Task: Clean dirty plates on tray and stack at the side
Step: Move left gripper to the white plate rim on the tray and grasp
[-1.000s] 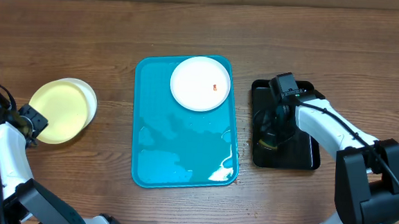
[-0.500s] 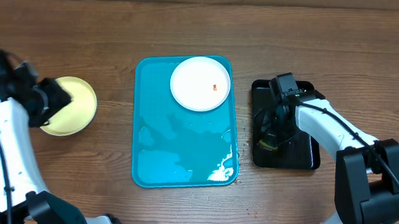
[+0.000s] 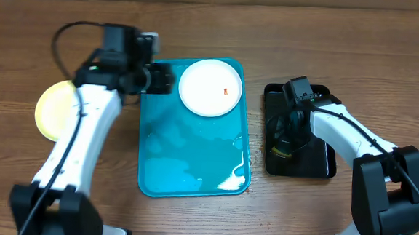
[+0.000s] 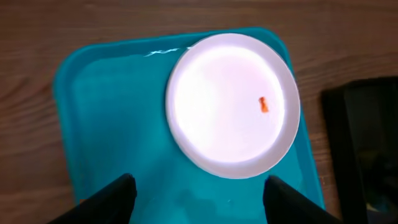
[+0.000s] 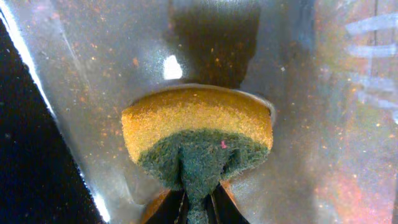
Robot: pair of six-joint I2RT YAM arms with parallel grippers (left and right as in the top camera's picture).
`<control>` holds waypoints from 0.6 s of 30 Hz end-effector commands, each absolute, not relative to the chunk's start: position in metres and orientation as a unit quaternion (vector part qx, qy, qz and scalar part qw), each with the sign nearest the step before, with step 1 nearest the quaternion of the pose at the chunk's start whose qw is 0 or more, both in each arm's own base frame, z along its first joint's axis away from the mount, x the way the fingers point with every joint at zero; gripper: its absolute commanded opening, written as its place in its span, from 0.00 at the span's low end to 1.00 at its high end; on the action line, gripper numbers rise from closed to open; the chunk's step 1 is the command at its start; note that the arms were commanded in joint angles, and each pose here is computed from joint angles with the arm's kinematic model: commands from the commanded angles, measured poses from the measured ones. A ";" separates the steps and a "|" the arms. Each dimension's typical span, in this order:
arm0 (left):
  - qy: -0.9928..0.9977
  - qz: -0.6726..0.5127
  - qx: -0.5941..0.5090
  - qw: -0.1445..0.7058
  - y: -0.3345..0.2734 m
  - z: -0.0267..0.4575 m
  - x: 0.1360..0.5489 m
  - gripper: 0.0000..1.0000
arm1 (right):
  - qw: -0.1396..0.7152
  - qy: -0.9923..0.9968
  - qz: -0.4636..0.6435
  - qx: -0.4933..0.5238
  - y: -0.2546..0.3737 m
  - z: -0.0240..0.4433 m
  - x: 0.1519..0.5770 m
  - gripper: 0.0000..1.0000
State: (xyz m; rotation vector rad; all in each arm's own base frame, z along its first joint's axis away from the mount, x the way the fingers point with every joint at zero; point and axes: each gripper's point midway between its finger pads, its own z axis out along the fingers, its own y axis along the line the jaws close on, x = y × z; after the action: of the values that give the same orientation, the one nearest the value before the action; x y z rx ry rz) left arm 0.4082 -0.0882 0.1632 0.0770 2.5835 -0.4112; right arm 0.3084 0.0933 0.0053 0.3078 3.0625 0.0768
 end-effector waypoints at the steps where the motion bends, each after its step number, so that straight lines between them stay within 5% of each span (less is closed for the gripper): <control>1: 0.961 -0.155 0.054 0.224 -0.113 0.116 0.417 0.59 | 0.017 0.995 0.019 0.096 0.090 0.000 0.298 0.09; 16: 0.980 -0.125 0.008 0.155 -0.110 0.020 0.431 0.55 | 0.010 0.995 0.018 0.096 0.090 0.000 0.294 0.09; 18: 0.982 -0.124 0.008 0.142 -0.111 0.009 0.428 0.36 | 0.010 0.995 0.018 0.096 0.090 0.000 0.294 0.09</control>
State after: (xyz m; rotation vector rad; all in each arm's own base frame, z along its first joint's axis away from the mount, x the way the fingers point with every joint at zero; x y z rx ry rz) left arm 0.4317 -0.1121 0.0289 0.0307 2.7903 -0.3790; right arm 0.3063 0.0928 0.0052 0.3047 3.0712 0.0724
